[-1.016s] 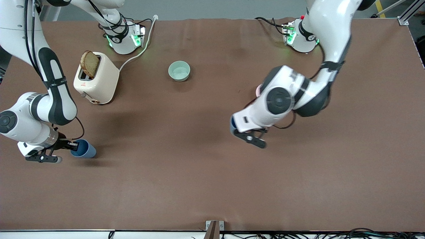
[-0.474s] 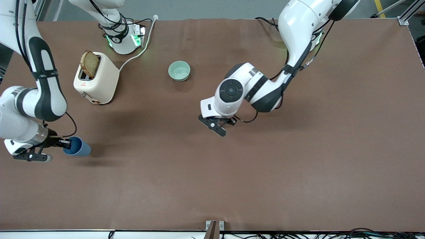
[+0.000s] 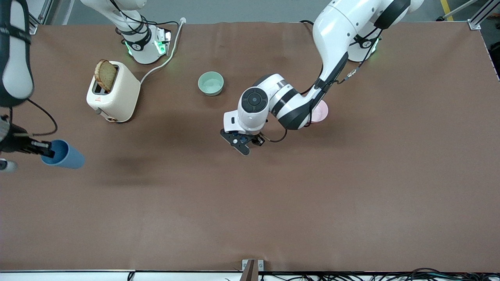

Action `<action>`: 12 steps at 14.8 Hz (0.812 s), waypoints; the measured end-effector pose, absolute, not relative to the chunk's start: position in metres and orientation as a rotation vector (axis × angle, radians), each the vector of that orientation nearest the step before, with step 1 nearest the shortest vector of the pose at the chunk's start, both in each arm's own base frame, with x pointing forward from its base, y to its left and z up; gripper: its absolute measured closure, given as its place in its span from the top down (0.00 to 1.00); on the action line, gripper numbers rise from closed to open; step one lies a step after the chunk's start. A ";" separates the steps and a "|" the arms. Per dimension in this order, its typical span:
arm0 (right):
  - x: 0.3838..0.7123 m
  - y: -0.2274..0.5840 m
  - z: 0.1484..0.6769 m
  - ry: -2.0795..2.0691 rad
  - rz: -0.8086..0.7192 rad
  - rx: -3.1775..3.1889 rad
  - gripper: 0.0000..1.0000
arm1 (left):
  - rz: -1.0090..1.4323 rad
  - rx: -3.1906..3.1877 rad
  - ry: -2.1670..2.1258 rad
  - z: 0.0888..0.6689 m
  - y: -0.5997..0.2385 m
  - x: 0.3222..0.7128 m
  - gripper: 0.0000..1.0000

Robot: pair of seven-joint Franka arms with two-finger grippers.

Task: Stack blue cups with both arms
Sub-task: 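Carry the cup with the left gripper to the table center while the right gripper lifts, then release the cup and withdraw the left gripper while the right gripper carries its cup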

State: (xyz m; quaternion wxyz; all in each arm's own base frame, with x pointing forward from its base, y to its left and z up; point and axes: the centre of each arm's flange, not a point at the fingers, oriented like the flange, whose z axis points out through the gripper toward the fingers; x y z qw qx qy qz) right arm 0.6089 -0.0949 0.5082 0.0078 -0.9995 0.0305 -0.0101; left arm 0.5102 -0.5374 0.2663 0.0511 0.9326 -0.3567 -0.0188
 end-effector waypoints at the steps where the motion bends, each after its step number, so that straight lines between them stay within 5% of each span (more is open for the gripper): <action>1: 0.599 -0.086 0.526 0.094 -0.018 -3.119 0.05 | -0.057 2.839 -1.087 0.259 -0.538 0.510 0.06; 3: 0.578 -0.074 0.556 0.092 0.011 -3.110 0.05 | -0.047 2.842 -1.082 0.255 -0.536 0.514 0.07; 7: 0.544 -0.074 0.600 0.095 0.019 -3.099 0.05 | -0.026 2.852 -1.075 0.292 -0.535 0.521 0.44; 12: 0.532 -0.079 0.626 0.108 -0.011 -3.097 0.05 | -0.004 2.974 -0.924 0.434 -0.449 0.560 0.91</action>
